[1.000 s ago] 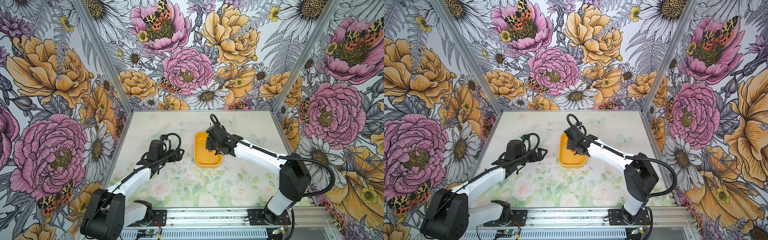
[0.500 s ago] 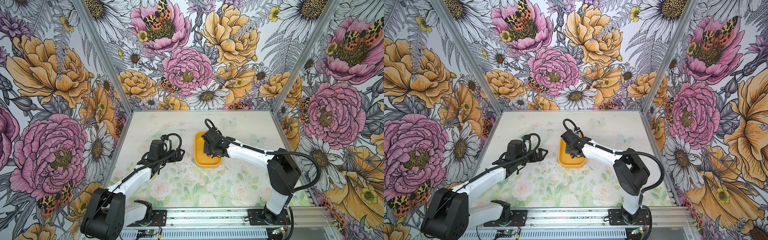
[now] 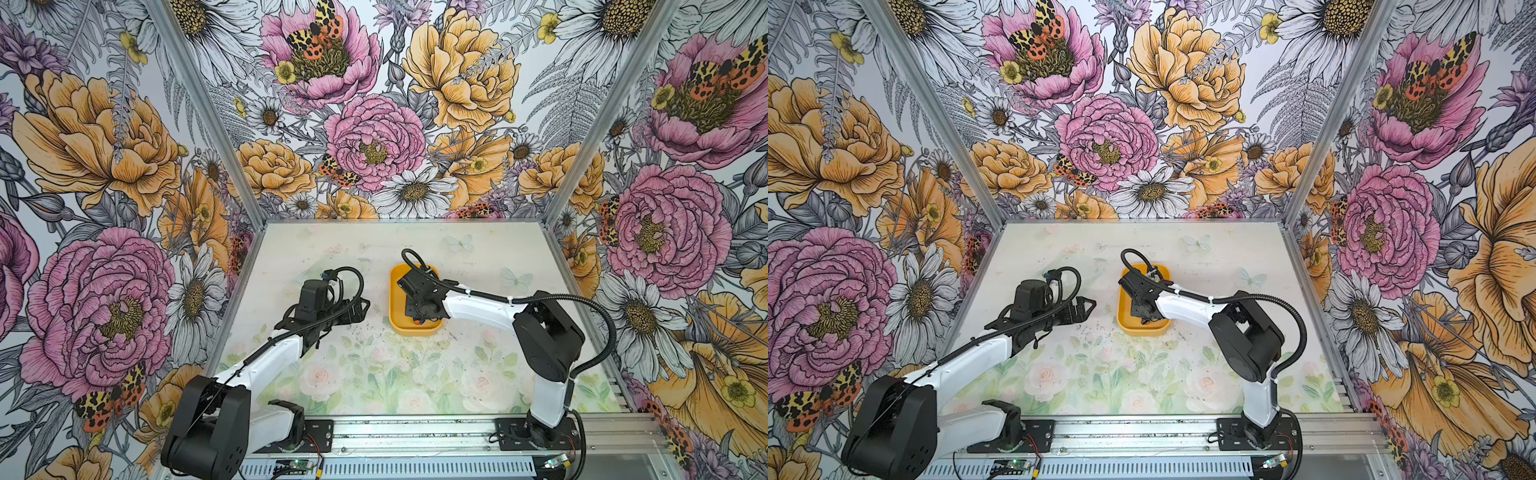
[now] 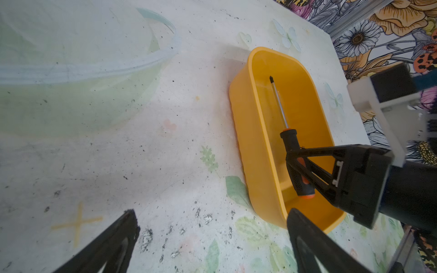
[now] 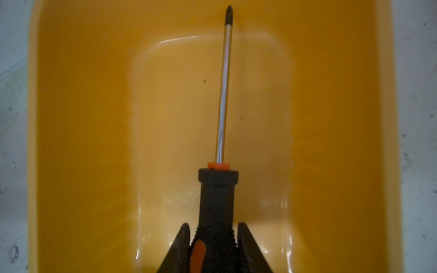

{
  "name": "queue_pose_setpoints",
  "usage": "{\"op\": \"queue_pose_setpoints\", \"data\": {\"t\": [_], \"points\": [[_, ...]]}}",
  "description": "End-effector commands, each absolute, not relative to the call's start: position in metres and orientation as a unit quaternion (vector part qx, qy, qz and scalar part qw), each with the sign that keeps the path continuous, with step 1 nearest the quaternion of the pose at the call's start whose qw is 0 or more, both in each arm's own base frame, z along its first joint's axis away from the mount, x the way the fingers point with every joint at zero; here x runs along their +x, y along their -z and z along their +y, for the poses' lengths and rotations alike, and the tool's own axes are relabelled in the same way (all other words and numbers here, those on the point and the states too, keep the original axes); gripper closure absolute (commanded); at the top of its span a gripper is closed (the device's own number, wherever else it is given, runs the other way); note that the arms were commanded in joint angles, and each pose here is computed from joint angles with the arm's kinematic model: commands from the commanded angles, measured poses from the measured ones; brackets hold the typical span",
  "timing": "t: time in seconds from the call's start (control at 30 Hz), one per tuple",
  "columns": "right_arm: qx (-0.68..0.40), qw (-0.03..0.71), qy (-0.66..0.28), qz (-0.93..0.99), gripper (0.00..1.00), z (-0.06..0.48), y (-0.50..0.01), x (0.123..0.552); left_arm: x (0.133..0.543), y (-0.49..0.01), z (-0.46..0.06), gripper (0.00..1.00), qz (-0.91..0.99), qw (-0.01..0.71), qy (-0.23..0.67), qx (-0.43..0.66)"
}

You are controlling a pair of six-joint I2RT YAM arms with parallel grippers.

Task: Put the screwdriver in the bin
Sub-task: Place the screwdriver into the bin.

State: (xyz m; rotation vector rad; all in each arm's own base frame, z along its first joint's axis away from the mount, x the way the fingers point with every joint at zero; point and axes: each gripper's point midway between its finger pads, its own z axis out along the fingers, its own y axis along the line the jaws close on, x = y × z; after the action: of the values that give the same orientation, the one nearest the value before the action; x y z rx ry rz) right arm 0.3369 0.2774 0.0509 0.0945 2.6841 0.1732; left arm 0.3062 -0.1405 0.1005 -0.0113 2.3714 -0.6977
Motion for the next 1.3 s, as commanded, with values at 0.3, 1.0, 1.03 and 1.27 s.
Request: {"op": "queue_pose_setpoints", "data": {"t": [0.3,1.0,1.03,1.27], "points": [[0.032,0.212,-0.057,0.975,1.0,0.28,-0.04,0.333,0.306,-0.104,-0.144,0.01,0.905,0.332,0.266,0.009],[0.019,0.204,-0.051,0.977,0.55,0.281,-0.034,0.333,0.304,-0.105,-0.144,0.01,0.904,0.334,0.266,0.012],[0.017,0.205,-0.05,0.977,0.52,0.281,-0.036,0.333,0.304,-0.106,-0.144,0.01,0.904,0.334,0.265,0.012],[-0.02,0.215,-0.018,0.976,0.38,0.27,-0.06,0.334,0.305,-0.115,-0.14,0.01,0.904,0.345,0.253,0.019]]}}
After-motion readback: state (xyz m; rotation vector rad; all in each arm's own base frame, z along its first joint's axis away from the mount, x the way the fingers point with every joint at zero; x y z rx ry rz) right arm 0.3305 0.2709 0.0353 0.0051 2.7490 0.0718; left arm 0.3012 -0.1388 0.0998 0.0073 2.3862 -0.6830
